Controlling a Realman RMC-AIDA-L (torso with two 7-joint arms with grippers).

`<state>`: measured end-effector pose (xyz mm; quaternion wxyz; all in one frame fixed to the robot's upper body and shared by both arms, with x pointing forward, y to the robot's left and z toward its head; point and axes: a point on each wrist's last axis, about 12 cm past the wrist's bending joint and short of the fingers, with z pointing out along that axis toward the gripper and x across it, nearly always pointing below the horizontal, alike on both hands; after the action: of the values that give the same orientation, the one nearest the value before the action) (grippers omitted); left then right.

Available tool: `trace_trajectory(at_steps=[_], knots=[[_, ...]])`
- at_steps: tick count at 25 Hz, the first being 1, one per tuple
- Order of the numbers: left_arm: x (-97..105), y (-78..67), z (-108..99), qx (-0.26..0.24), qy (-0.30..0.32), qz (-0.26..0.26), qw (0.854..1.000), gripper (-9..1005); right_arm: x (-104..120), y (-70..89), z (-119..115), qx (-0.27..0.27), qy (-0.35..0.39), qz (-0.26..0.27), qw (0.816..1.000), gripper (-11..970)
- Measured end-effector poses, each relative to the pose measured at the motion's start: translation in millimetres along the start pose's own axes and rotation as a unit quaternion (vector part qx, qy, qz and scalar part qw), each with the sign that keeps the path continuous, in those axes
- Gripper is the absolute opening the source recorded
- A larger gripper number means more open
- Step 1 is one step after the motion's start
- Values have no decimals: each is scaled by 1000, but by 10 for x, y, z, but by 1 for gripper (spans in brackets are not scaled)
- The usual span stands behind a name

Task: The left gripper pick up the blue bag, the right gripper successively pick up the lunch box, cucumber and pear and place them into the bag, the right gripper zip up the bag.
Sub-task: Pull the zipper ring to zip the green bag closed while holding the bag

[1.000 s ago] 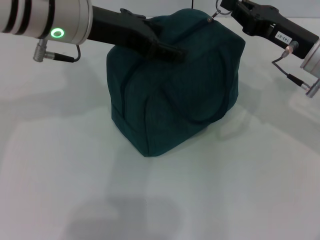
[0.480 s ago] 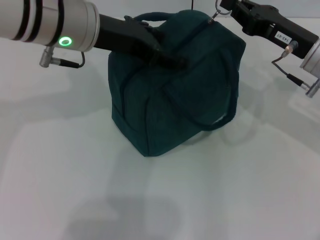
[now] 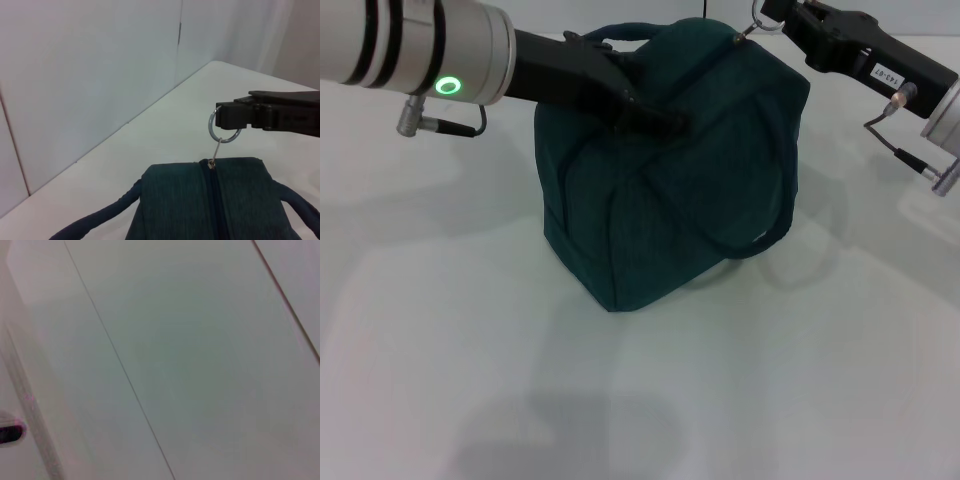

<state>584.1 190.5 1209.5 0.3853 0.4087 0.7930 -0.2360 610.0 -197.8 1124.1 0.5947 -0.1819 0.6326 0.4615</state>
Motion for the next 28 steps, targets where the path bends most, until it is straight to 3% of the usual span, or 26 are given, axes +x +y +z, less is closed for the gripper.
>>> trace_trajectory(at_steps=[8,13,17,22,28], knots=[[-6,1,-6,-2,-3,0,1000,862,0,0,-1,0,0,0,1000,105],[-65,-17,-106,6,-48,-6,999,862,1,-4,-14,1,0,1,1000,106],[-96,72,-168,-25,-73,-1,997,861,2,-3,-21,0,-1,1,1000,107],[-104,160,-125,-42,-59,-1,997,861,5,-3,-25,0,-1,2,1000,108],[-19,320,-54,-47,-48,-39,997,861,11,-4,-34,1,0,2,1000,110]])
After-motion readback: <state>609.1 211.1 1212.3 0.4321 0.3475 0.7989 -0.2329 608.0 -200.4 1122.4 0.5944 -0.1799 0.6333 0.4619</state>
